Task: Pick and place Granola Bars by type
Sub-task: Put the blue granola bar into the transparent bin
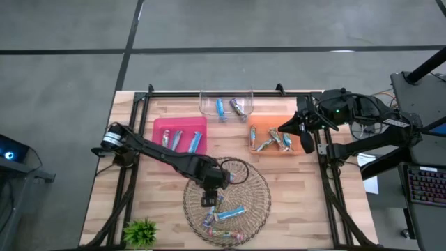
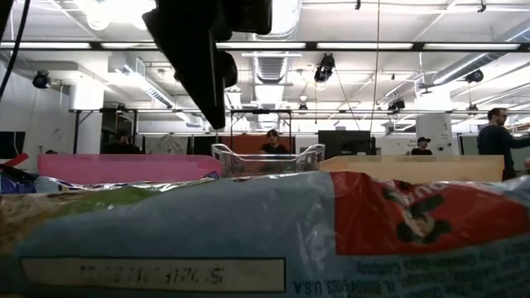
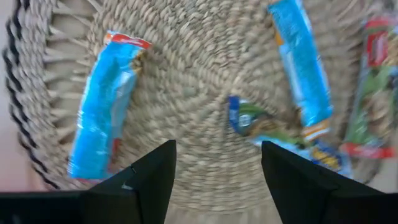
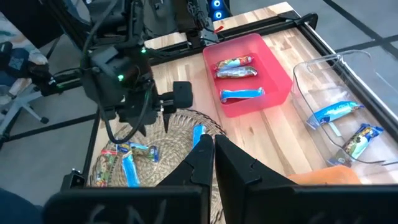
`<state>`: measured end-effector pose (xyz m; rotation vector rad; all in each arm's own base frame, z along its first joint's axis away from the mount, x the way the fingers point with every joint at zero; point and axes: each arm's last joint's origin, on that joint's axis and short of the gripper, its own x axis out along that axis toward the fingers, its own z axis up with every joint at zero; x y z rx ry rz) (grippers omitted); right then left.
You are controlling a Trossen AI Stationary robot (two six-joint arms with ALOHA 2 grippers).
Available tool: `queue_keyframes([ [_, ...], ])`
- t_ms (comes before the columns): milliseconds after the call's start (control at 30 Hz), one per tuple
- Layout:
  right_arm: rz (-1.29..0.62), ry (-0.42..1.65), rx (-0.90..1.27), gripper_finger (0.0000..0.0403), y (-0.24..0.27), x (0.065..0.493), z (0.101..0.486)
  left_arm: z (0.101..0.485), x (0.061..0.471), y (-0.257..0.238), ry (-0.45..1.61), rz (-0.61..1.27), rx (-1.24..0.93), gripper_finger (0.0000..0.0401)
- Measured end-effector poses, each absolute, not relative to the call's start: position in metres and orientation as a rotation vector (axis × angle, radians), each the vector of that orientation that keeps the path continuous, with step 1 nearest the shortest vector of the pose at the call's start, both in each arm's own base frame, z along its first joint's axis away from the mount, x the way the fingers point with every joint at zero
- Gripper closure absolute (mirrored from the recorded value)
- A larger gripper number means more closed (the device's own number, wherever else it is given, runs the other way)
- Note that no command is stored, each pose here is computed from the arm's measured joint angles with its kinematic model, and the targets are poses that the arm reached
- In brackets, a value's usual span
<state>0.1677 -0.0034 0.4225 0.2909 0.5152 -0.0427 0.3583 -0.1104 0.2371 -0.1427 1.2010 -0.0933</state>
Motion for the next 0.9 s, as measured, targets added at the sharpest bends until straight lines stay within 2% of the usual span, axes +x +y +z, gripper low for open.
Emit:
queue_keyframes([
  [333, -0.055, 0.514, 0.305, 0.0394, -0.004, 0.168, 0.423, 0.255, 0.359, -0.131, 1.187, 0.129, -0.628, 0.0184],
  [600, -0.052, 0.514, 0.287, 0.0394, -0.004, 0.168, 0.423, 0.269, 0.361, -0.14, 1.137, 0.381, -1.086, 0.0184],
  [700, -0.048, 0.514, 0.273, 0.0394, -0.004, 0.168, 0.423, 0.269, 0.36, -0.144, 1.112, 0.448, -1.182, 0.0184],
  [900, -0.024, 0.515, 0.184, 0.0394, -0.004, 0.168, 0.423, 0.265, 0.358, -0.153, 1.076, 0.54, -1.241, 0.0187],
])
